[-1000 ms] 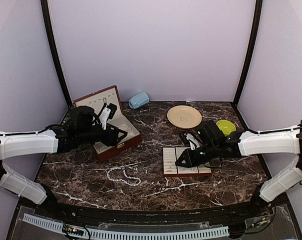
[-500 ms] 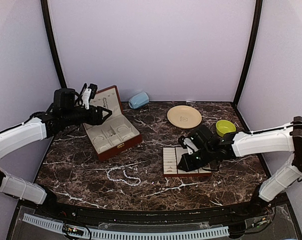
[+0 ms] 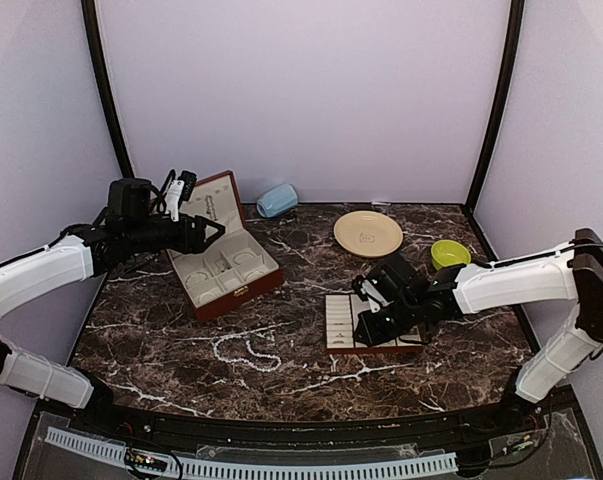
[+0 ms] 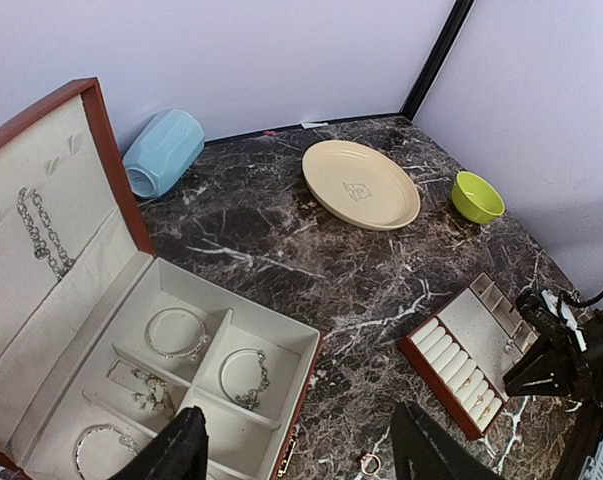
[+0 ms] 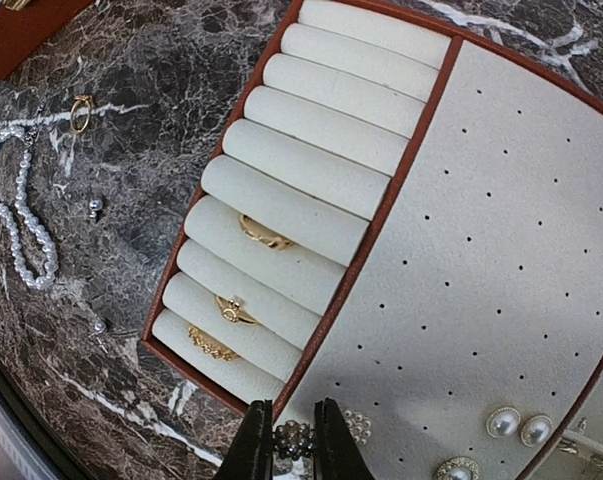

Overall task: Organize the mixed jewelry
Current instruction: Insert the earring into the earring holder.

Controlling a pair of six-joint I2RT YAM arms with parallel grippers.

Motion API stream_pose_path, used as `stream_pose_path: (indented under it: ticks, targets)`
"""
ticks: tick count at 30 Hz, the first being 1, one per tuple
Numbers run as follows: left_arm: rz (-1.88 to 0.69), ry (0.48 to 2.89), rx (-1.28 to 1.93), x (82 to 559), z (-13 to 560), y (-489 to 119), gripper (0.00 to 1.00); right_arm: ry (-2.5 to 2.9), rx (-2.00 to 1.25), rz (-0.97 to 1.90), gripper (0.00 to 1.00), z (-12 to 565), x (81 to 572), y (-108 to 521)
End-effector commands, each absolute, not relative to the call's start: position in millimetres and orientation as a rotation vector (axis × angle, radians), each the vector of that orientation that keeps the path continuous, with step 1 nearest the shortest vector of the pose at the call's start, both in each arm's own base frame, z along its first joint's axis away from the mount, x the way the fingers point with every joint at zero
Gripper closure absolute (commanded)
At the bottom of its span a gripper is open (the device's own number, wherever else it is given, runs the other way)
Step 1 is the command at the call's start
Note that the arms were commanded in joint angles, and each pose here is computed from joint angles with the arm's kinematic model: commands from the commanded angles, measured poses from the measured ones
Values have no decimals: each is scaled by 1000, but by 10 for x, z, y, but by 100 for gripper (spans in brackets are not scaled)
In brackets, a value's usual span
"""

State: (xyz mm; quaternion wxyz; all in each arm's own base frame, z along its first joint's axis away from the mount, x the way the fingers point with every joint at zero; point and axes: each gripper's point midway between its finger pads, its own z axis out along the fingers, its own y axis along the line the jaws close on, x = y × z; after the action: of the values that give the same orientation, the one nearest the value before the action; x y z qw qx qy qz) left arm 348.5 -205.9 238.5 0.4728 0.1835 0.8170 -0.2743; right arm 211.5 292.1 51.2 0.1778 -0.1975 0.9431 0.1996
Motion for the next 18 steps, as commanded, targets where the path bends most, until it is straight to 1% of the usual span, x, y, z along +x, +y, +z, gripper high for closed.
stream_pose_path:
  ticks: [1,18]
  targets:
    - [-677,2016,454,3460,2316,-2049,34,2638,-590,558,93,563,2150,2996]
    - [-678,2021,449,3453,2298,-2040,34,2615,-617,460,93,519,2184,2966]
